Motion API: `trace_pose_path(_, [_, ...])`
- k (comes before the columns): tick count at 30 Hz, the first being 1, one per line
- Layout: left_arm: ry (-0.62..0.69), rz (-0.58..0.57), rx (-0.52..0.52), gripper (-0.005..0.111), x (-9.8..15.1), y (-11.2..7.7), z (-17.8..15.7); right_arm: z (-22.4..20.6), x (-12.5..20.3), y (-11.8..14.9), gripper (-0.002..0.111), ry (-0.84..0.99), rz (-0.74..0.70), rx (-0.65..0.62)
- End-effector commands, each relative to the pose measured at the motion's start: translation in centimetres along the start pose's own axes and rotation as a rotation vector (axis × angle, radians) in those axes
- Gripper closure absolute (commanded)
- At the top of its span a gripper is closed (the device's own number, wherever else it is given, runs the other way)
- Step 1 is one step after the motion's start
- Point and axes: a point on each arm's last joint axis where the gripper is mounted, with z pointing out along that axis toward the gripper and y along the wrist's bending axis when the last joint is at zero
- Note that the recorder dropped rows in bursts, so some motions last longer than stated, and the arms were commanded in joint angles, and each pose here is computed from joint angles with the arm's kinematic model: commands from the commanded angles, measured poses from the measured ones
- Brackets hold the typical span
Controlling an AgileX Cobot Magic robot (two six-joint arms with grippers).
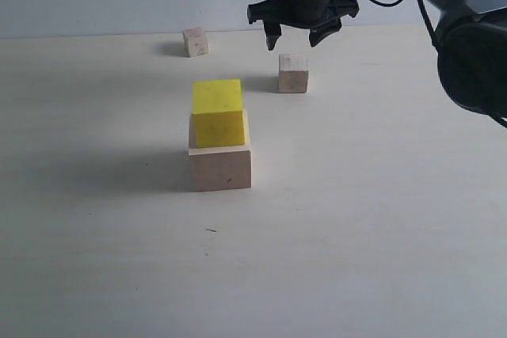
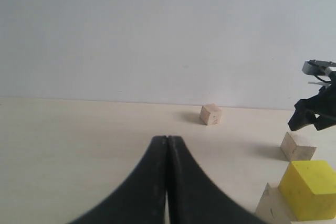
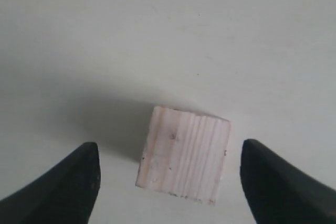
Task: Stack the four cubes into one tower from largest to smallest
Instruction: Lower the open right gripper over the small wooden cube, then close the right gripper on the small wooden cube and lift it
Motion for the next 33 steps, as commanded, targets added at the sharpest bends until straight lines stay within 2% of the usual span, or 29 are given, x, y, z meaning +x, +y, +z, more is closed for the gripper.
trace_pose_path(1, [-0.004, 0.001, 0.004, 0.107, 0.1, 0.0, 0.0, 0.8, -0.1, 0.0, 0.038, -0.003, 0.013, -0.001])
trace_pose_path(28, [-0.004, 0.012, 0.006, 0.107, 0.1, 0.0, 0.0, 4.0, 0.5, -1.1, 0.039, 0.032, 0.084, 0.015])
trace_pose_path(30, [-0.004, 0.012, 0.006, 0.107, 0.1, 0.0, 0.0, 4.0, 0.5, -1.1, 0.043, 0.03, 0.084, 0.015])
trace_pose_path(33, [-0.004, 0.012, 0.006, 0.107, 0.1, 0.0, 0.0, 4.0, 0.5, -1.1, 0.059, 0.033, 0.084, 0.015])
